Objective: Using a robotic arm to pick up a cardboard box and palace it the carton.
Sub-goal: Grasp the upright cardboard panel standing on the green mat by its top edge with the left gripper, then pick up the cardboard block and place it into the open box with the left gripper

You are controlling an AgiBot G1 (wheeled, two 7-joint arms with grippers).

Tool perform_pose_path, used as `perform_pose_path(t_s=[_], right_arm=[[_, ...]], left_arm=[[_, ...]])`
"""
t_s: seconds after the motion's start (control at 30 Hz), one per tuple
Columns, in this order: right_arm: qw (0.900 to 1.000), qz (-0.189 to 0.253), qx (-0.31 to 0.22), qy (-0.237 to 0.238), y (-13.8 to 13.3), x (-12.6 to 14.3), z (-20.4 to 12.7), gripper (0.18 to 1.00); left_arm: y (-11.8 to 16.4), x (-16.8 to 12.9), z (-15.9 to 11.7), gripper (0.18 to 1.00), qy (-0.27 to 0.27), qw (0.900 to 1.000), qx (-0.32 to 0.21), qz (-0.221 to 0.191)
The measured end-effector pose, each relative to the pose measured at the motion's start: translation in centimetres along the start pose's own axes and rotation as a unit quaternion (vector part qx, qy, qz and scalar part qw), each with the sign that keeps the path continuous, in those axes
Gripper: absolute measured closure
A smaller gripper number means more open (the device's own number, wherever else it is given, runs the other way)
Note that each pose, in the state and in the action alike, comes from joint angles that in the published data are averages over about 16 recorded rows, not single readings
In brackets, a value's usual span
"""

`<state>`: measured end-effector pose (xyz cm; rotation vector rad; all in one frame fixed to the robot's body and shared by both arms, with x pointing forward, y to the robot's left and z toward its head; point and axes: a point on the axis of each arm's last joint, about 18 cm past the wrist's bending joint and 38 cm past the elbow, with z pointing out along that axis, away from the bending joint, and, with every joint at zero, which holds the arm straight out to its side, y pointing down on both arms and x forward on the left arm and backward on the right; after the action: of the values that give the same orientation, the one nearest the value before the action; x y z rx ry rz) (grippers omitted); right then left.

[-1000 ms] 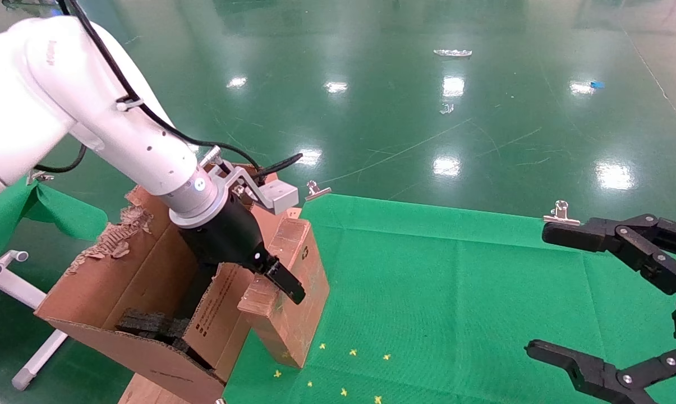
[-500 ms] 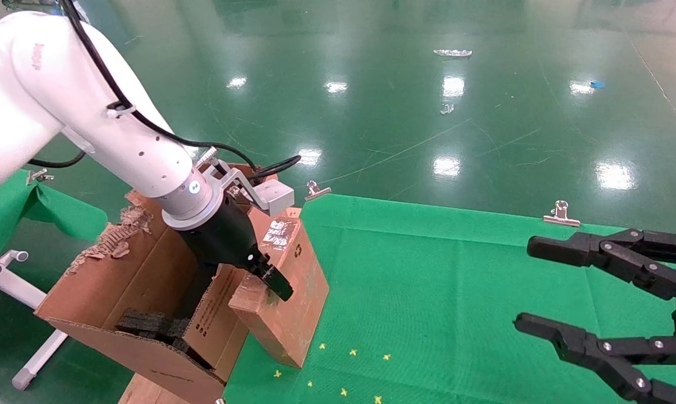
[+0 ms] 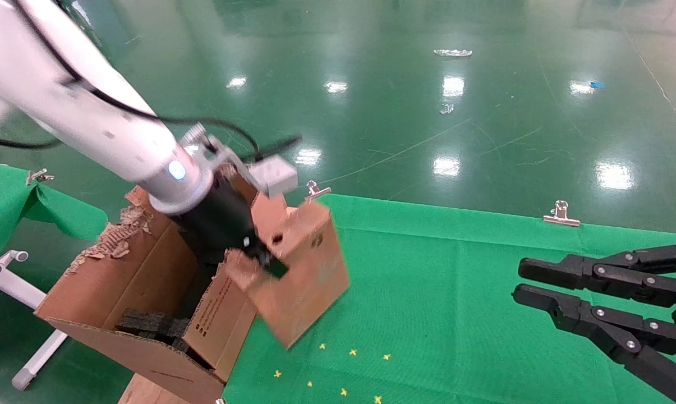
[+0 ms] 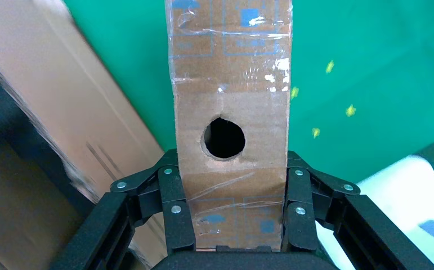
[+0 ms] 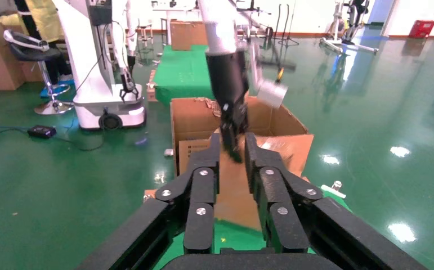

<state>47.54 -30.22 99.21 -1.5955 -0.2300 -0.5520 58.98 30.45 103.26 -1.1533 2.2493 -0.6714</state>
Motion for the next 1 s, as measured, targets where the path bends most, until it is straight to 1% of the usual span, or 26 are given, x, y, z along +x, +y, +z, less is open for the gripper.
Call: perform_pose_path(t_s=[0.13, 0.23, 0.37, 0.5, 0.6, 0.7, 0.83, 1.0], right_arm=[[1.0, 0.0, 0.0, 0.0, 0.0, 0.0, 0.0, 0.881], [1.0, 0.0, 0.0, 0.0, 0.0, 0.0, 0.0, 0.919], [1.0, 0.0, 0.0, 0.0, 0.0, 0.0, 0.0, 0.953], [1.0, 0.0, 0.0, 0.0, 0.0, 0.0, 0.0, 0.973], [1.0, 0.0, 0.0, 0.0, 0.0, 0.0, 0.0, 0.983], [1.0, 0.0, 0.0, 0.0, 0.0, 0.0, 0.0, 0.985], [1.0, 0.0, 0.0, 0.0, 0.0, 0.0, 0.0, 0.988], [1.0, 0.0, 0.0, 0.0, 0.0, 0.0, 0.0, 0.986]], left_arm=[[-0.4, -1.7, -3.5, 0.818, -0.019, 0.998, 0.058, 0.012], [-0.1, -3.6, -6.2, 0.835, -0.042, 0.9942, 0.098, 0.007], [1.6, -6.8, -9.3, 0.848, -0.077, 0.9877, 0.135, -0.022], [4.3, -9.9, -11.0, 0.852, -0.107, 0.9813, 0.145, -0.068], [6.6, -11.9, -11.3, 0.854, -0.124, 0.9766, 0.14, -0.107], [8.8, -13.5, -11.0, 0.856, -0.134, 0.9721, 0.128, -0.143], [11.3, -15.0, -9.9, 0.858, -0.145, 0.9671, 0.104, -0.181], [13.4, -16.3, -7.8, 0.86, -0.157, 0.9617, 0.07, -0.213]])
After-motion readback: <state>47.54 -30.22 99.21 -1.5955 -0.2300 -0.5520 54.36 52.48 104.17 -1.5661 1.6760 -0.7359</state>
